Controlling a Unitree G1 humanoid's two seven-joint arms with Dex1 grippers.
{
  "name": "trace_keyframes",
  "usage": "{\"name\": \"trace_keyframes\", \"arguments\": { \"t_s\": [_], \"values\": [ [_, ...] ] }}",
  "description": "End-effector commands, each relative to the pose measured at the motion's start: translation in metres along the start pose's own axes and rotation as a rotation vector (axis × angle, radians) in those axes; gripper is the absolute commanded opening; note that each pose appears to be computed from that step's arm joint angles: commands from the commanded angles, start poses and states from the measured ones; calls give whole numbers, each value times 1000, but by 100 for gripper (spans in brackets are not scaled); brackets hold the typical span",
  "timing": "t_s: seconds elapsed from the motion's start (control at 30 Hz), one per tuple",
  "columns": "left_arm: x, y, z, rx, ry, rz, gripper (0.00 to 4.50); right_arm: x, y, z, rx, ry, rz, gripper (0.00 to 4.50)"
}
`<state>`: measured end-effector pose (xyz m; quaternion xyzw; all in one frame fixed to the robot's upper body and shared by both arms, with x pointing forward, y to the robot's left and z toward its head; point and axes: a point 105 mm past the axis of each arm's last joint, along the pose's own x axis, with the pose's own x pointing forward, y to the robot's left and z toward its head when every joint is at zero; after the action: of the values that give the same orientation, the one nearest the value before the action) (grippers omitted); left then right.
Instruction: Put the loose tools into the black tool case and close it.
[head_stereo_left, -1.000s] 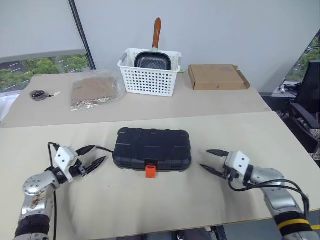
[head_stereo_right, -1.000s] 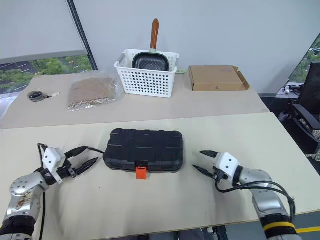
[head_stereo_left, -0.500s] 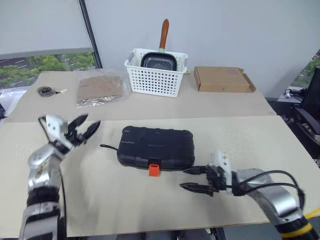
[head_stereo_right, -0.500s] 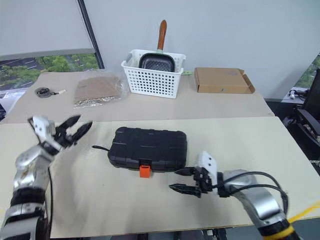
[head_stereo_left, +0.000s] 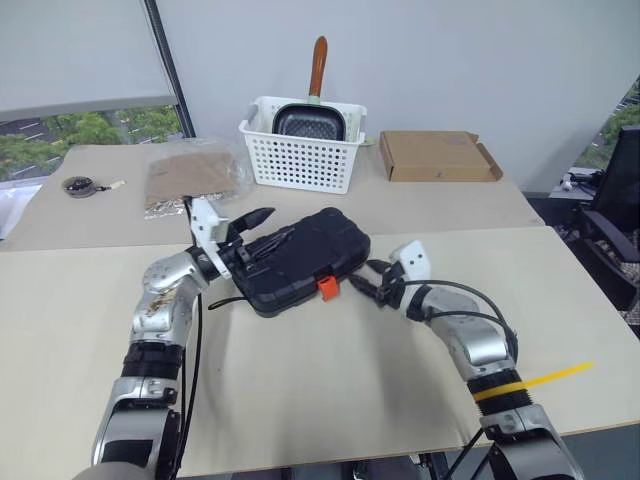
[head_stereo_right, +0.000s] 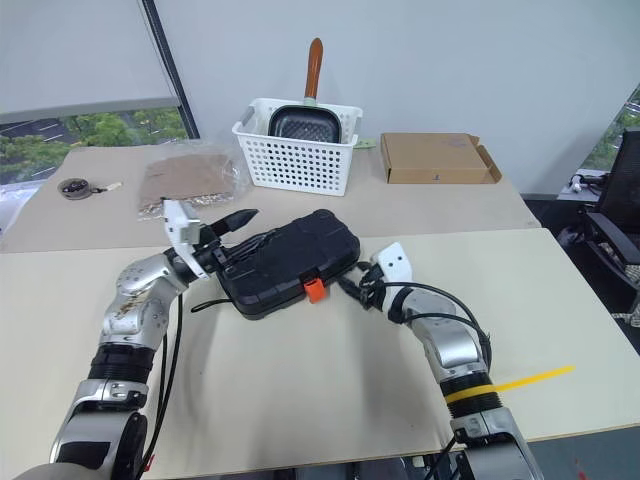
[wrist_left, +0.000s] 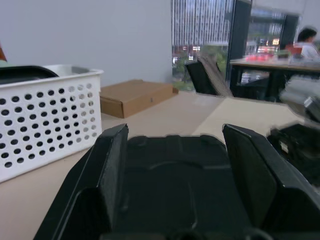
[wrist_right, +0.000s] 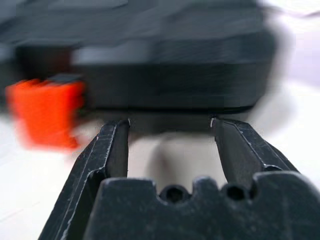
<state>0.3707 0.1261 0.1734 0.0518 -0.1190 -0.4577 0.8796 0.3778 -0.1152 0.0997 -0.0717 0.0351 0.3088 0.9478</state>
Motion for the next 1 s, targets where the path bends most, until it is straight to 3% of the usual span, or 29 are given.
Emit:
{"name": "trace_keyframes", "arguments": {
  "t_s": [0.03,0.17,0.33,0.47,0.57,0.63,0.87,1.0],
  "values": [
    [16,3,-10,53,90,28,321,-8,-16,17,-68,-77,-42,302],
    [21,-10,-33,44,208,-25,321,-27,-2,10,-74,-26,47,302],
    [14,-27,-64,-21,369,-73,321,-41,53,4,-35,95,222,302],
    [12,-33,-75,-33,433,-74,321,-32,68,3,-19,130,198,302],
    [12,-36,-77,-34,448,-61,323,-24,71,-2,-31,150,159,371],
    [15,-32,-72,-65,419,-23,323,-20,72,-5,-70,161,134,442],
    [13,-21,-68,-54,423,29,323,-5,70,2,-19,110,49,442],
    [12,-16,-67,-40,427,44,323,-3,68,6,-25,96,49,341]
  ]
}}
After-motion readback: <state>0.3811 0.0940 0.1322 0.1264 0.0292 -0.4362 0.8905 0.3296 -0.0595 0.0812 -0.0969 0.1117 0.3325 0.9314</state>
